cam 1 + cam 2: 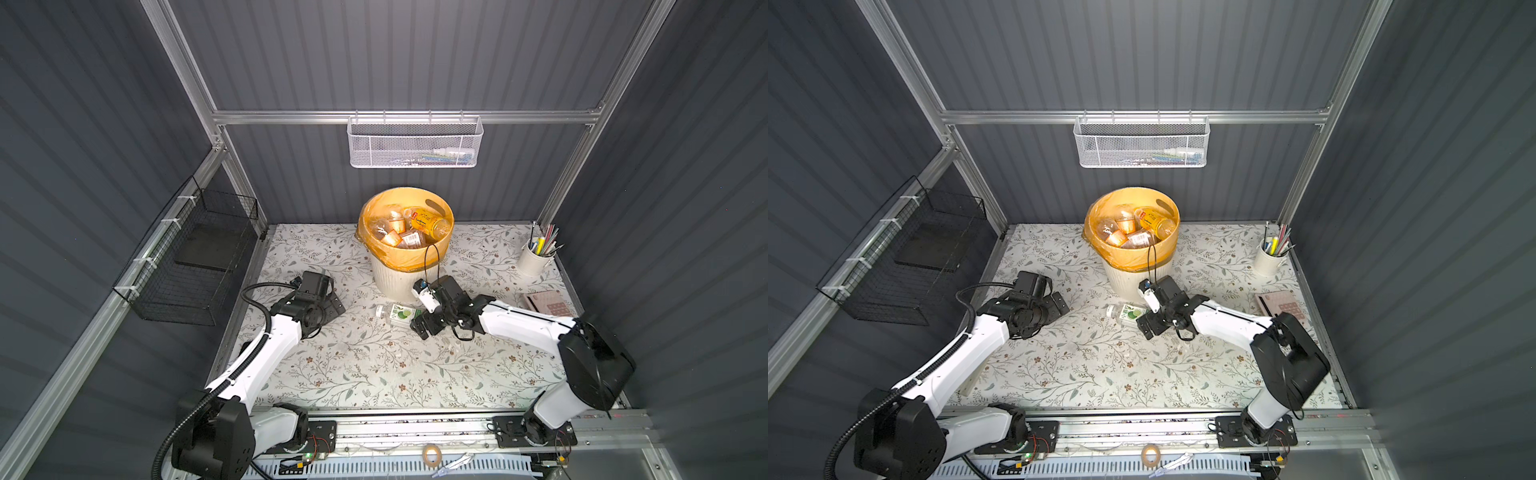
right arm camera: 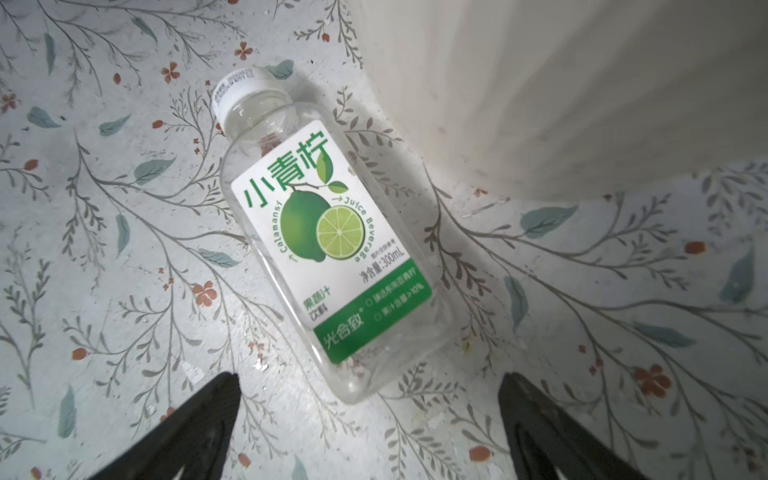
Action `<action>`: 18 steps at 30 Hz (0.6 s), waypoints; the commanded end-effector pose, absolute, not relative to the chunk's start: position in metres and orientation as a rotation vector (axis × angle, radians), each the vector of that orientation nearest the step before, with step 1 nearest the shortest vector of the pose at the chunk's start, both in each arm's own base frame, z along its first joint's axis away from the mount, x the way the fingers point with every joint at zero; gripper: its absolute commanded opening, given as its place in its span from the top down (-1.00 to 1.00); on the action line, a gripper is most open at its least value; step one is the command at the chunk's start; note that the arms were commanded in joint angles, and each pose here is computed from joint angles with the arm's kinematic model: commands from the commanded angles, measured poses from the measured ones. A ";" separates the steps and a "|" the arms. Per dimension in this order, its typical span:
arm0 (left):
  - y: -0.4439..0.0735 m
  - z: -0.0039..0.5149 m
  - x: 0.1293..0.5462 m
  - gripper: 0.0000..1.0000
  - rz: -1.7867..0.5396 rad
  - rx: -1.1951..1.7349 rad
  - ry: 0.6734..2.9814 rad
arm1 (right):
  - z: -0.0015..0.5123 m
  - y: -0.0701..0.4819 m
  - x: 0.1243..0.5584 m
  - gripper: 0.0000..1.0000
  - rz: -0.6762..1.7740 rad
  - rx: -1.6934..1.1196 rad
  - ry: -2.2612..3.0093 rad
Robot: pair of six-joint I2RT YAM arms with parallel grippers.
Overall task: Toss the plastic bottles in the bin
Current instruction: 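Withdraw the left gripper from the bin while the right gripper reaches the green-label bottle, then lower the right gripper onto the green-label lime bottle and close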
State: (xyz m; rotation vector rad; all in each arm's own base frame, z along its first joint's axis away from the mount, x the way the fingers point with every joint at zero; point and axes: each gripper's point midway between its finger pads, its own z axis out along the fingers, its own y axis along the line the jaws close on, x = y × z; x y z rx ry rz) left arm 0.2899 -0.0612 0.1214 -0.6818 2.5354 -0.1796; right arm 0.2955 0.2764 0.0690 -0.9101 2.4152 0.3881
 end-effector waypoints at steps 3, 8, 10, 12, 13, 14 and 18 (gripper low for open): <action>-0.061 0.128 0.288 -0.99 -0.201 -0.640 2.525 | 0.063 0.299 0.307 -0.98 0.349 -1.018 2.354; -0.058 0.127 0.284 -0.99 -0.188 -0.627 2.530 | 0.053 0.312 0.302 -0.89 0.357 -1.100 2.365; -0.059 0.126 0.284 -0.99 -0.190 -0.626 2.534 | 0.050 0.315 0.297 -0.80 0.359 -1.126 2.379; -0.059 0.125 0.284 -0.99 -0.191 -0.626 2.536 | 0.045 0.317 0.289 -0.70 0.346 -1.150 2.390; -0.059 0.125 0.284 -0.99 -0.192 -0.627 2.535 | 0.043 0.317 0.286 -0.64 0.341 -1.159 2.394; -0.059 0.126 0.284 -0.99 -0.193 -0.629 2.533 | 0.041 0.316 0.282 -0.55 0.336 -1.166 2.402; -0.058 0.126 0.284 -0.99 -0.193 -0.632 2.526 | 0.031 0.311 0.268 -0.39 0.297 -1.189 2.445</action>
